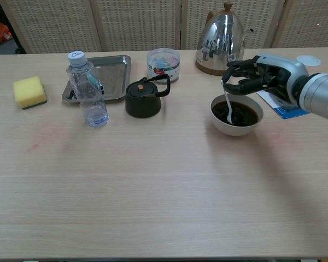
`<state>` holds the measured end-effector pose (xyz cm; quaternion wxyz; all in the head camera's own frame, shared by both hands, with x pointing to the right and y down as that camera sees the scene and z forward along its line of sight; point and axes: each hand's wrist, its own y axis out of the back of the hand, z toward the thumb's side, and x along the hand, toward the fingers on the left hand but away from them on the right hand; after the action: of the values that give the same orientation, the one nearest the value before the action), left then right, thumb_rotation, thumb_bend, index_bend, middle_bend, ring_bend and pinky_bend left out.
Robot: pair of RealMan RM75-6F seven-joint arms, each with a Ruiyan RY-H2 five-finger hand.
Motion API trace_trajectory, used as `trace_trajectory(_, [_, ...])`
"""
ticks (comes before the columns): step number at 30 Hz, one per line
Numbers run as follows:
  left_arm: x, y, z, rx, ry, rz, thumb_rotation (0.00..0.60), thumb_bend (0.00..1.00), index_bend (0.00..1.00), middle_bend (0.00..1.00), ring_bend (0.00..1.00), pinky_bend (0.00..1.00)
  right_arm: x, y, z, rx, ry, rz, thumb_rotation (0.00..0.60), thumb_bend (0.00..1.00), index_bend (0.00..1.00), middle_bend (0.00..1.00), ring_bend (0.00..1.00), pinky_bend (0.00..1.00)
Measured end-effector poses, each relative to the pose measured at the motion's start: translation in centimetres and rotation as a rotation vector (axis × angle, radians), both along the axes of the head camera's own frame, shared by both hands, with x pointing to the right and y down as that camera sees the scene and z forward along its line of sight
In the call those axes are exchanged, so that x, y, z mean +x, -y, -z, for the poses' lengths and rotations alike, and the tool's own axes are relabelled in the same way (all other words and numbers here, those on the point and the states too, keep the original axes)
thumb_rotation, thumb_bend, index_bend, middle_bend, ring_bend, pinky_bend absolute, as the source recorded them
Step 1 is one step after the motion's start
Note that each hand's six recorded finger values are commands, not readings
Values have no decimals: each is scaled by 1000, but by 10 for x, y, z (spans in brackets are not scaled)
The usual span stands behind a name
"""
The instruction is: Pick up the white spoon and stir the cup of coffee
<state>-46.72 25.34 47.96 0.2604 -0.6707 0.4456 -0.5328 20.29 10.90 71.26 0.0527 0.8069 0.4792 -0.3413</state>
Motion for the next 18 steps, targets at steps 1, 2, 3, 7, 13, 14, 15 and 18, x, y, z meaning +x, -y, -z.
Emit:
trace_trajectory(1, [0,0,0,1,-1,1,600,0,0,0,0,0,-1,2,-2,2,-4,-5,600,543,609,0,0,0])
trace_trajectory(2, [-1,0,1,2,-1,2,600,0,0,0,0,0,-1,5,-3,5,-10,-12,600,543,609,0,0,0])
trace_trajectory(3, [-1,0,1,3,-2,4,600,0,0,0,0,0,0,8,-4,8,-16,-18,600,543,609,0,0,0])
trace_trajectory(7, [-3,1,1,4,-1,10,600,0,0,0,0,0,9,16,-4,22,-36,-40,600,543,609,0,0,0])
trace_trajectory(13, [1,0,0,-2,3,-1,600,0,0,0,0,0,30,20,6,34,-58,-50,600,543,609,0,0,0])
trace_trajectory(14, [2,-1,-1,-2,3,-4,600,0,0,0,0,0,34,19,8,35,-60,-51,600,543,609,0,0,0])
trace_trajectory(15, [2,-1,-1,-3,3,-6,600,0,0,0,0,0,37,18,10,34,-61,-51,600,543,609,0,0,0])
trace_trajectory(18, [4,-2,-2,-5,4,-11,600,0,0,0,0,0,44,14,15,29,-63,-44,600,543,609,0,0,0])
